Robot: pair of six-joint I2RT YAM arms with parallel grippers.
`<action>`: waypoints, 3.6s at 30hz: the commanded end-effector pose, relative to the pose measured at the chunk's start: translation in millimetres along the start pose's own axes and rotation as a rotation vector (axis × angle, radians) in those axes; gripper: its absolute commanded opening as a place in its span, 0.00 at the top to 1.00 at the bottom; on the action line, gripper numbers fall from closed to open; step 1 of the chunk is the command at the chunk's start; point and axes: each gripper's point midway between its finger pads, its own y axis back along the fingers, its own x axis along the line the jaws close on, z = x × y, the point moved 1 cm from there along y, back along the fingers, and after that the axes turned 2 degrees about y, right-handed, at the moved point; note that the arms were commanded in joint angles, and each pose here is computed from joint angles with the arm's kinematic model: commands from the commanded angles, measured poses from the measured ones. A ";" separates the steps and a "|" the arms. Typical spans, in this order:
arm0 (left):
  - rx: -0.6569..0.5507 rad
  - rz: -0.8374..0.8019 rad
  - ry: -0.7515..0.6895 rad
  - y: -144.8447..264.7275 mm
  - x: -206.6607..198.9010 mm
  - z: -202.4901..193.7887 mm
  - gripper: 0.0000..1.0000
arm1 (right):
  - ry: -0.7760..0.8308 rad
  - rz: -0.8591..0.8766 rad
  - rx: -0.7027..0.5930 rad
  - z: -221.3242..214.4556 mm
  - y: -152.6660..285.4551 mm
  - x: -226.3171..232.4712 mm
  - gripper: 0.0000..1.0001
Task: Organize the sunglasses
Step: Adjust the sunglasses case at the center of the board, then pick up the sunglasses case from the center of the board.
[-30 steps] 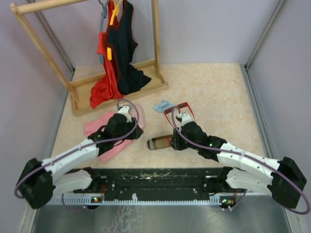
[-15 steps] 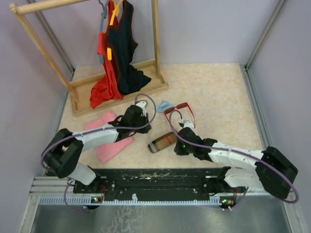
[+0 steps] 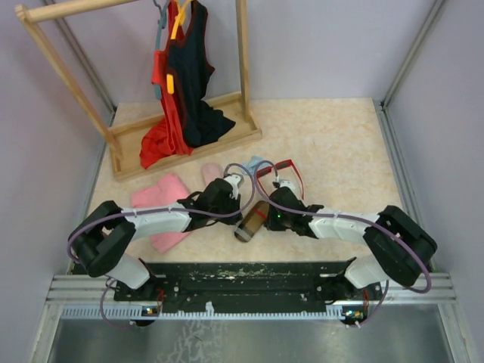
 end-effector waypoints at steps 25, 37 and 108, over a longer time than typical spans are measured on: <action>-0.082 0.196 0.086 36.6 18.3 7.3 0.72 | 0.003 -0.066 -0.173 45.4 13.6 -4.8 0.90; -0.098 0.238 0.017 33.4 -35.6 48.7 0.19 | -0.180 -0.102 -0.410 56.9 68.6 -44.9 0.38; -0.578 0.122 0.220 189.2 28.3 59.1 0.12 | 0.214 -0.109 -0.149 63.9 32.8 89.7 0.92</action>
